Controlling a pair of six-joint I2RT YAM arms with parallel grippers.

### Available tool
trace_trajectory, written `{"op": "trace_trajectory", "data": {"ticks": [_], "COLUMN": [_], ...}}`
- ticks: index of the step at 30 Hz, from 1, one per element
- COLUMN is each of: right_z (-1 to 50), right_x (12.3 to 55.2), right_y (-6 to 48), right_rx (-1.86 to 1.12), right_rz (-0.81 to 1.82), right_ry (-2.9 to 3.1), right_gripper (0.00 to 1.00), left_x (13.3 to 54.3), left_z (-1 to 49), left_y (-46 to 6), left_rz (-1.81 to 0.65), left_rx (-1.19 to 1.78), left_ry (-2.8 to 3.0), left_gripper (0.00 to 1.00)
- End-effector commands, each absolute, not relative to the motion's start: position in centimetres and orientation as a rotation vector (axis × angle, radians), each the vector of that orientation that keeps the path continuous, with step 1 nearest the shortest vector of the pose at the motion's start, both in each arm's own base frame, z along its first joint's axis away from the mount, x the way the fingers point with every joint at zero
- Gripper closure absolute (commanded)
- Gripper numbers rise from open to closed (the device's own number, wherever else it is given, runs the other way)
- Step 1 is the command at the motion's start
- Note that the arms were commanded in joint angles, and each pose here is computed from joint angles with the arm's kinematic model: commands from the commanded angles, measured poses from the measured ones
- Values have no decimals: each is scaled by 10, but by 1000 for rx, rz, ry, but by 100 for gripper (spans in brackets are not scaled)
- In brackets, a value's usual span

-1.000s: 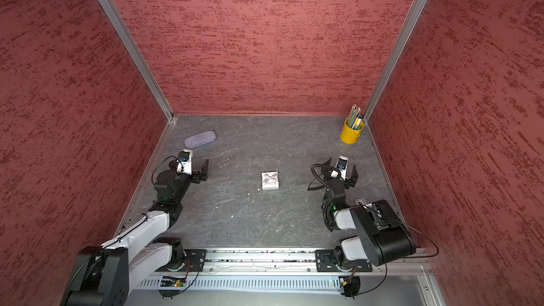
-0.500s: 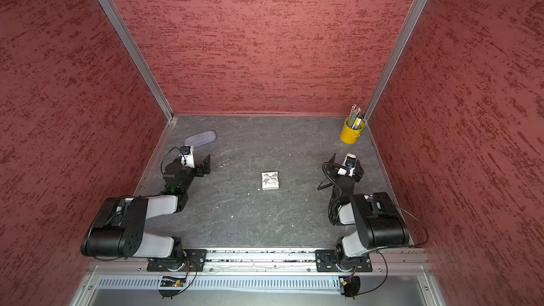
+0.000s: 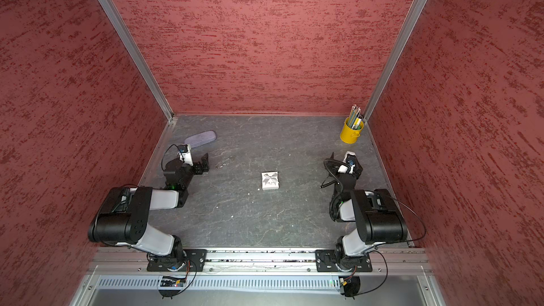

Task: Take the necklace out of the lift-off lid jewelry box
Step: Reset both arms

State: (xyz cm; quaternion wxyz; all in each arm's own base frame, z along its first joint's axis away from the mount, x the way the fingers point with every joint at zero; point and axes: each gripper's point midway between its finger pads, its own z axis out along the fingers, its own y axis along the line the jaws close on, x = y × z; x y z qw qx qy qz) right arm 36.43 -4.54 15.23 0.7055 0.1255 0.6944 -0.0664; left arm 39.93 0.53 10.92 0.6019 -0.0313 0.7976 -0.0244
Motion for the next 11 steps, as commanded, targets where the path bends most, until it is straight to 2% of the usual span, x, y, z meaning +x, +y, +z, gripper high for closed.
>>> {"op": "trace_trajectory", "data": {"ticks": [1,11], "right_z": [158,157], "right_x": [367,367], "right_y": [-44,-44], "right_rx": [277,277], "right_rz": [-125,-124], "right_ry": [1523,1528], "right_gripper": [1,1], "left_x": [402,402], "left_z": [116,115], "left_y": [7,7], "left_rz": [-63,-64], "left_rx": [-80,-81], "left_ry": [1827,1829], "left_gripper": [0,0]}}
